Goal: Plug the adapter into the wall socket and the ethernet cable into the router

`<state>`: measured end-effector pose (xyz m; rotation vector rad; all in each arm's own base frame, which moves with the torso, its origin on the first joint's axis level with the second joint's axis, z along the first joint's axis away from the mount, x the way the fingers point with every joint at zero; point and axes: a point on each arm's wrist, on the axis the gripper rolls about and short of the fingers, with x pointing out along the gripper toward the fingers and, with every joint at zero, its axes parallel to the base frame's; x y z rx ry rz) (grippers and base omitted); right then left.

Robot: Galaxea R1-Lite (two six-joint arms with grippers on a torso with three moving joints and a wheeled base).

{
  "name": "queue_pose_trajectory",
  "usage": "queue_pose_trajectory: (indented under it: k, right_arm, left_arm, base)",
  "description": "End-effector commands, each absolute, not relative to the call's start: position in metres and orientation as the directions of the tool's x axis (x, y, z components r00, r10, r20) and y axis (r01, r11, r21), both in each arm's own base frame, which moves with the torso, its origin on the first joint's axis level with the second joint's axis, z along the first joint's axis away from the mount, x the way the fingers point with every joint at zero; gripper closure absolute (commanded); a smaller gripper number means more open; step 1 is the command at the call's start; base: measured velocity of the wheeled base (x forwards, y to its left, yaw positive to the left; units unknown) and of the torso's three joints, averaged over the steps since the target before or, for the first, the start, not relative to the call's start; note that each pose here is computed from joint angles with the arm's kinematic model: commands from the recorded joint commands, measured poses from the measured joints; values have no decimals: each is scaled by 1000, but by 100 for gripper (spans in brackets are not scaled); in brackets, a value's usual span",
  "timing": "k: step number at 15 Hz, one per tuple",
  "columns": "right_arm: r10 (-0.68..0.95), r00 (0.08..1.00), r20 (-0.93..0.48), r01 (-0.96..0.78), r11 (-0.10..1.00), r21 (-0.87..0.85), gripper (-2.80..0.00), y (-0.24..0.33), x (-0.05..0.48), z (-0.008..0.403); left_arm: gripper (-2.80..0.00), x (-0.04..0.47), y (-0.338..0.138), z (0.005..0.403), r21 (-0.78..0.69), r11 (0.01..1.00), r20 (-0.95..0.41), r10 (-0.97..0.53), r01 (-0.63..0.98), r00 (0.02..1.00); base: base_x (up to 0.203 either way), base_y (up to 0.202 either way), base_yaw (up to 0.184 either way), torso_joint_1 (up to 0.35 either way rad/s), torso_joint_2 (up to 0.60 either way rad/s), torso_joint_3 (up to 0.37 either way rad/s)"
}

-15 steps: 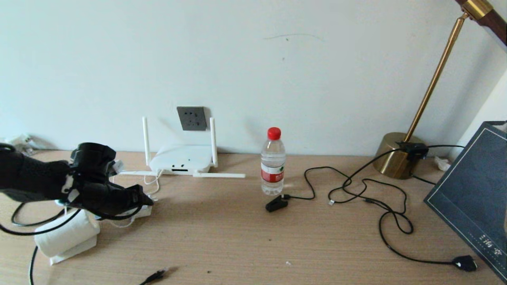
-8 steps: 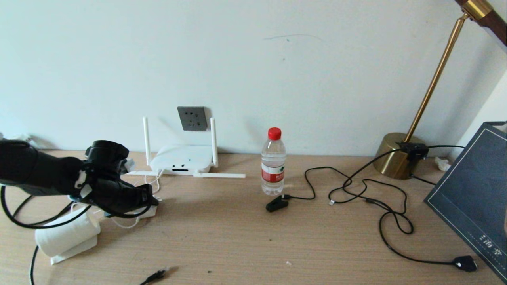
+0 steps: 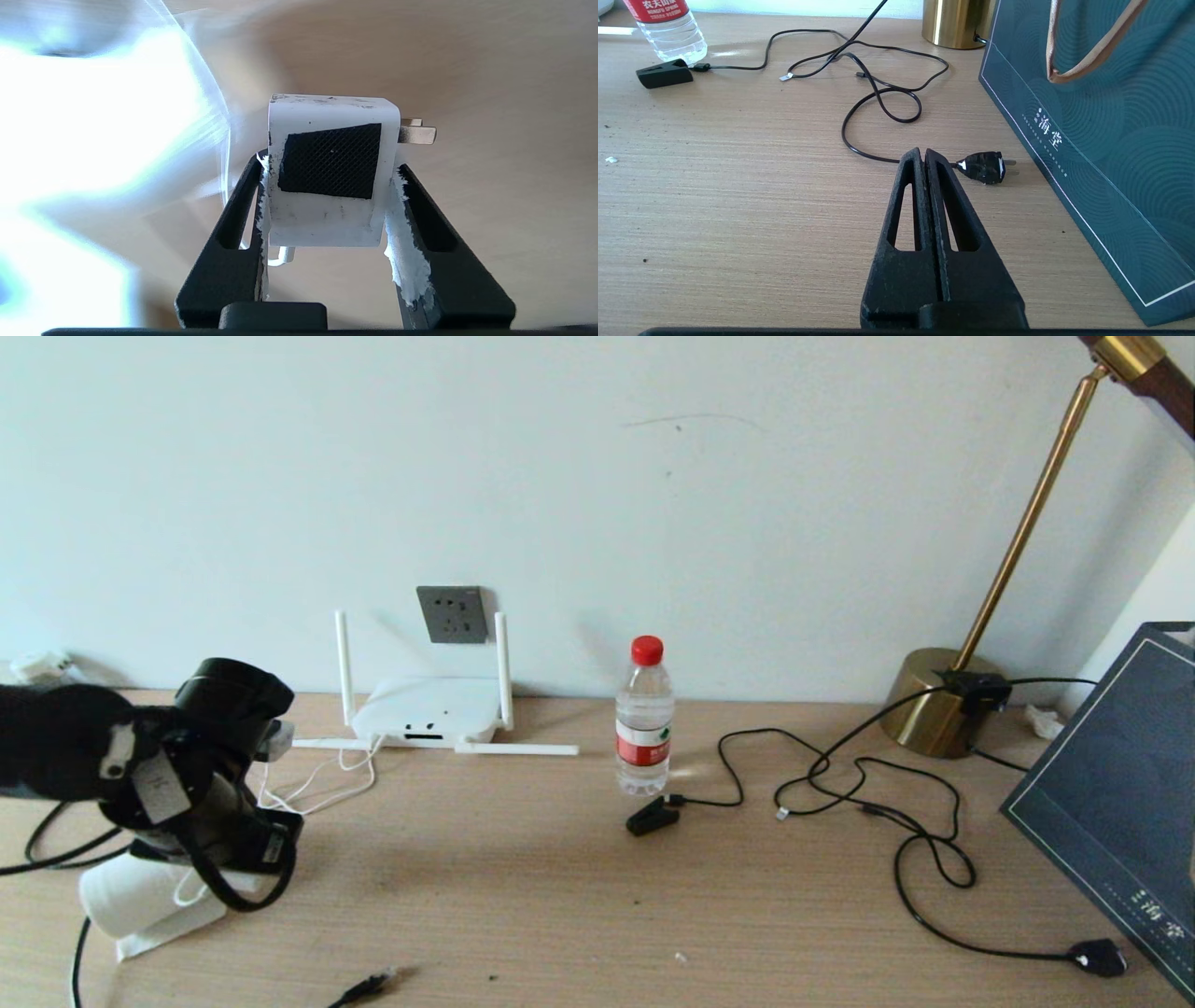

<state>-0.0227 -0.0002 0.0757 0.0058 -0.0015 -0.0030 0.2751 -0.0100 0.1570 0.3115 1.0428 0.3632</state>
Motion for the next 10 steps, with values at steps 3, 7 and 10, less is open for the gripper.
queue_pose_trajectory:
  k: [3, 7, 10]
  right_arm:
    - [-3, 1000, 2, 3, 1000, 6, 0, 0, -23, 76]
    - [-3, 1000, 2, 3, 1000, 6, 0, 0, -23, 76]
    - [-3, 1000, 2, 3, 1000, 6, 0, 0, -23, 76]
  left_arm:
    - [0, 254, -17, 175, 696, 705, -593, 671, -136, 445]
    - [0, 278, -41, 143, 799, 599, -528, 745, -58, 408]
    - [0, 308, -61, 118, 849, 526, -461, 785, -53, 413]
  base:
    - [0, 0, 0, 0, 0, 0]
    - [0, 0, 0, 0, 0, 0]
    - [0, 0, 0, 0, 0, 0]
